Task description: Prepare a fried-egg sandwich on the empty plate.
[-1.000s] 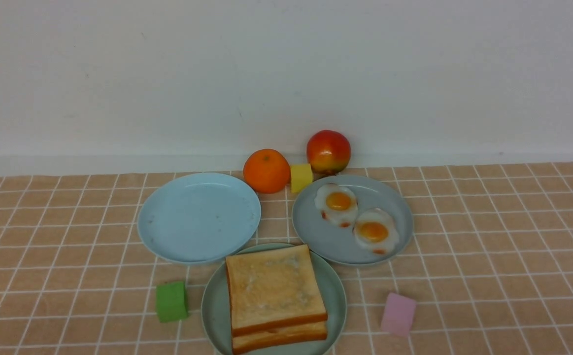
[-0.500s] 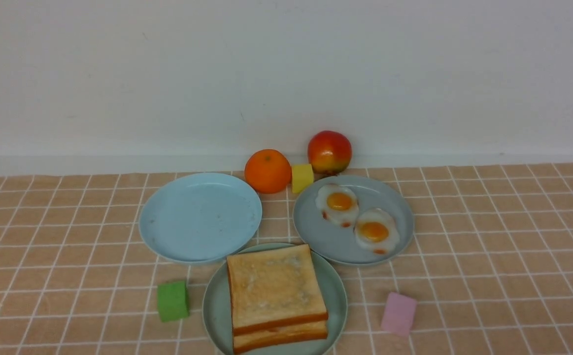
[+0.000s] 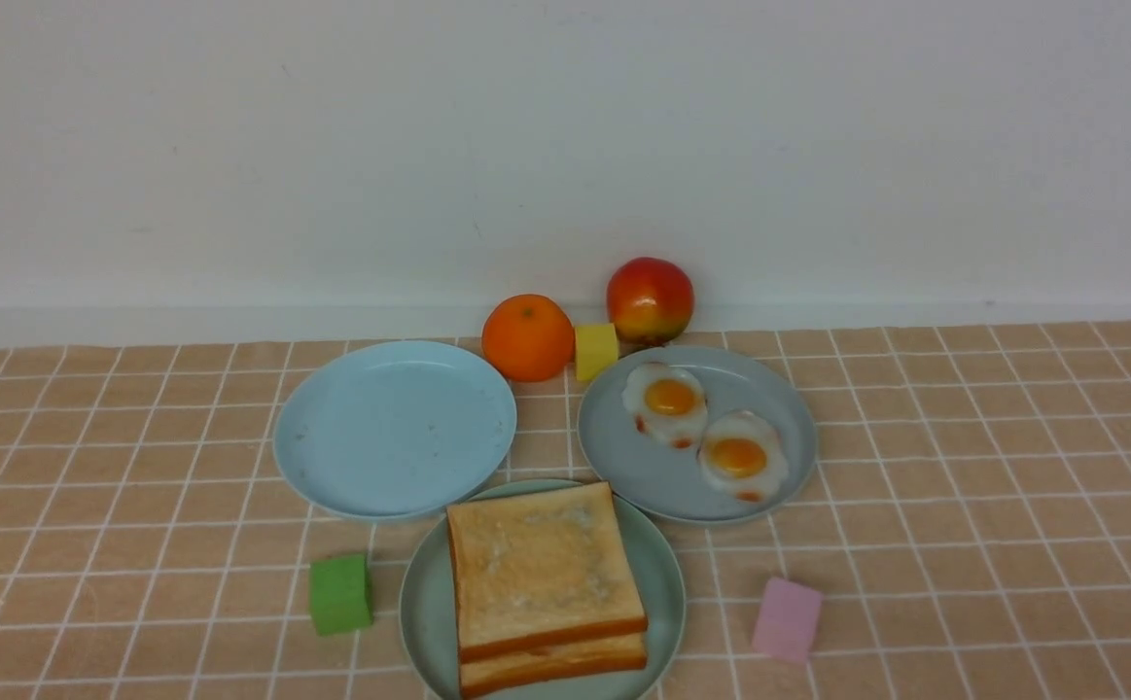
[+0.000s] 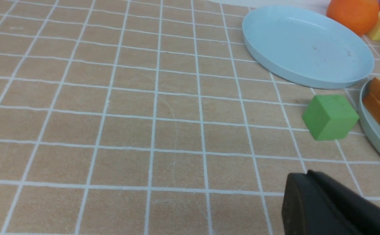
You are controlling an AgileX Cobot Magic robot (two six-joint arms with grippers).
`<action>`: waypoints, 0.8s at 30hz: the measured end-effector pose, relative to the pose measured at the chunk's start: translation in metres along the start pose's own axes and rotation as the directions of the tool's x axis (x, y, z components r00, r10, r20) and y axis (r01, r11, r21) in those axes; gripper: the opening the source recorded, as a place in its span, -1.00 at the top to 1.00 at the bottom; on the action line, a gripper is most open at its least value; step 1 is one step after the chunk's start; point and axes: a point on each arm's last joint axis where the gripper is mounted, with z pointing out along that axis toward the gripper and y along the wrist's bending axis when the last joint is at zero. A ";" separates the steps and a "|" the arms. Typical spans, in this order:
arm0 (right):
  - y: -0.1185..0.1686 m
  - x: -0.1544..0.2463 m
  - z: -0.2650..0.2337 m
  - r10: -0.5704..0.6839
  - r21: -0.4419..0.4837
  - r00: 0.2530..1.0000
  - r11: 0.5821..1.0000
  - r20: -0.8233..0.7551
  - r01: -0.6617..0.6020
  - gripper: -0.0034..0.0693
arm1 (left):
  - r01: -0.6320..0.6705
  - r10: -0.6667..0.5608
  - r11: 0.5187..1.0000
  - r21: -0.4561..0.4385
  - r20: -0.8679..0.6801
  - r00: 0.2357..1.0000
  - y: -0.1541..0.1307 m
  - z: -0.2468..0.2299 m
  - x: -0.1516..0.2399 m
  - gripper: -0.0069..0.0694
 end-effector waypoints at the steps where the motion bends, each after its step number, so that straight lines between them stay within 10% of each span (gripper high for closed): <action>1: 0.000 0.000 0.000 0.000 0.000 1.000 1.000 0.000 0.000 0.86 | 0.000 0.000 1.000 0.000 0.000 1.000 0.000 0.000 0.000 0.83; 24: 0.000 0.000 0.000 -0.003 0.002 1.000 1.000 -0.002 0.003 0.82 | -0.001 0.001 1.000 0.000 0.000 1.000 0.000 0.000 0.000 0.77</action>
